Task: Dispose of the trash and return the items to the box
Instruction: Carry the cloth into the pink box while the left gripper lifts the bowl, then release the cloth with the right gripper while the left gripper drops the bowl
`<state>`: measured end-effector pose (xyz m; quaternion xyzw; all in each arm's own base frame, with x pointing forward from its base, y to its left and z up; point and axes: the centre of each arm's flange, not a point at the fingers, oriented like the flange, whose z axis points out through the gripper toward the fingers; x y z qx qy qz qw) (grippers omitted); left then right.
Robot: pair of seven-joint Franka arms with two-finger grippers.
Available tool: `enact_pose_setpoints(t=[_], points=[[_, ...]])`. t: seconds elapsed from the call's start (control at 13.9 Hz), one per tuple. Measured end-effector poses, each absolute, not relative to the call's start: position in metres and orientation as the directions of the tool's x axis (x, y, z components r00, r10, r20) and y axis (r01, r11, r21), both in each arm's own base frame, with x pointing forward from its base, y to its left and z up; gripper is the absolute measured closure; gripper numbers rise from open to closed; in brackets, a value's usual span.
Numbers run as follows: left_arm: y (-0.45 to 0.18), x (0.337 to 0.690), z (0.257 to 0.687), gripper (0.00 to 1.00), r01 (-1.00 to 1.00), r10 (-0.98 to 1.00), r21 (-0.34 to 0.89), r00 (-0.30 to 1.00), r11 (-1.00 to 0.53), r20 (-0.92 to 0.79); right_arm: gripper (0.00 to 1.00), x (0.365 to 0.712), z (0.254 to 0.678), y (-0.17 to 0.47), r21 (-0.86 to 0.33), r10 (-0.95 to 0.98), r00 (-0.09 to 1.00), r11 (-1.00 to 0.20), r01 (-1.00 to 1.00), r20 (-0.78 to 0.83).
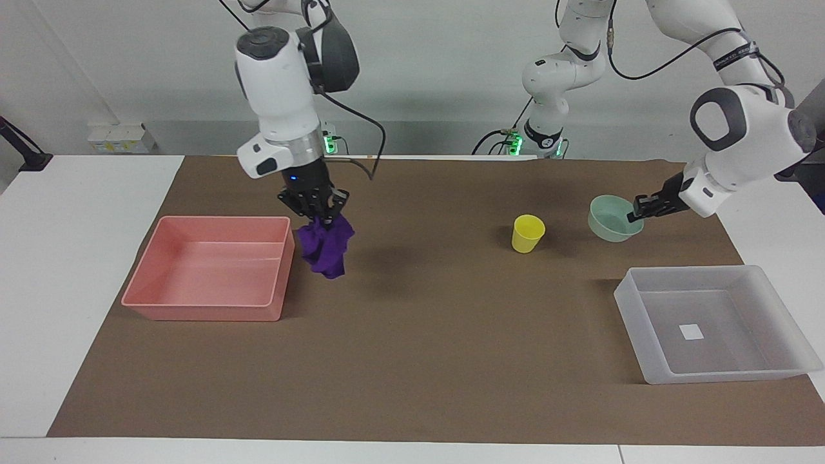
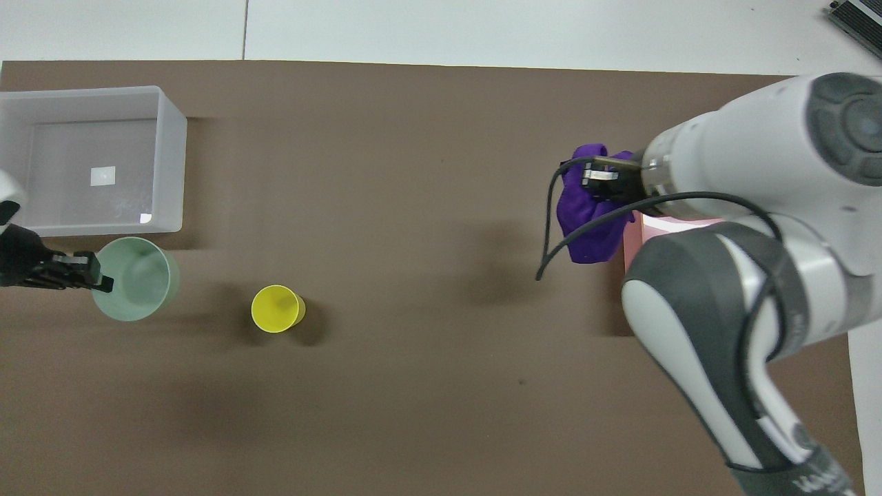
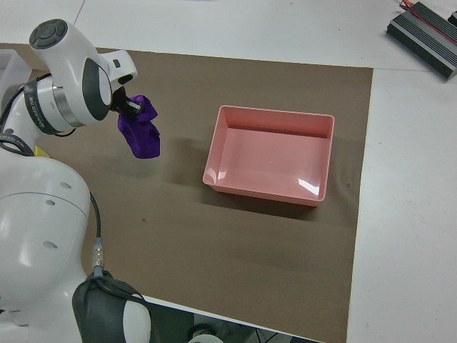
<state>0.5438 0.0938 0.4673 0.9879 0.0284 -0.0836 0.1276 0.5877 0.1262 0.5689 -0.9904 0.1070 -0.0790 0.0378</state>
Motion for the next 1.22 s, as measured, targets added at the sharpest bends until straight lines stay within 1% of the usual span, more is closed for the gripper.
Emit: enact_pose_setpoints(t=[0.14,0.29,0.5,0.65,0.86,1.08,1.15,1.22], points=[[0.127,0.560,0.497,0.98,0.107,0.081,0.244,0.990,-0.964,-0.112,0.90,0.591,0.579,0.068,-0.069,-0.183,0.969,-0.982,-0.174,0.167],[0.164,0.585,0.498,0.98,0.134,0.118,0.249,0.990,-0.959,-0.079,0.90,0.594,0.570,0.016,-0.042,-0.133,0.978,-0.991,-0.128,0.158],[0.202,0.644,0.462,0.98,0.152,0.155,0.253,0.988,-0.955,-0.007,0.90,0.592,0.524,-0.040,-0.014,-0.052,0.992,-0.999,-0.050,0.117],[0.216,0.674,0.424,0.98,0.163,0.181,0.249,0.982,-0.955,0.049,0.90,0.588,0.477,-0.049,-0.007,-0.026,0.994,-1.000,-0.025,0.102],[0.221,0.689,0.383,0.98,0.176,0.195,0.252,0.979,-0.952,0.053,0.90,0.581,0.409,-0.049,0.010,-0.017,0.993,-1.000,-0.018,0.113],[0.219,0.692,0.360,0.98,0.162,0.172,0.221,0.985,-0.962,0.027,0.90,0.574,0.365,-0.050,0.012,-0.019,0.995,-1.000,-0.020,0.099],[0.219,0.692,0.355,0.98,0.158,0.166,0.212,0.986,-0.965,0.023,0.82,0.572,0.358,-0.053,0.012,-0.024,0.996,-1.000,-0.025,0.091],[0.218,0.693,0.352,0.97,0.155,0.163,0.207,0.986,-0.966,0.022,0.70,0.570,0.355,-0.055,0.012,-0.028,0.996,-0.999,-0.029,0.087]])
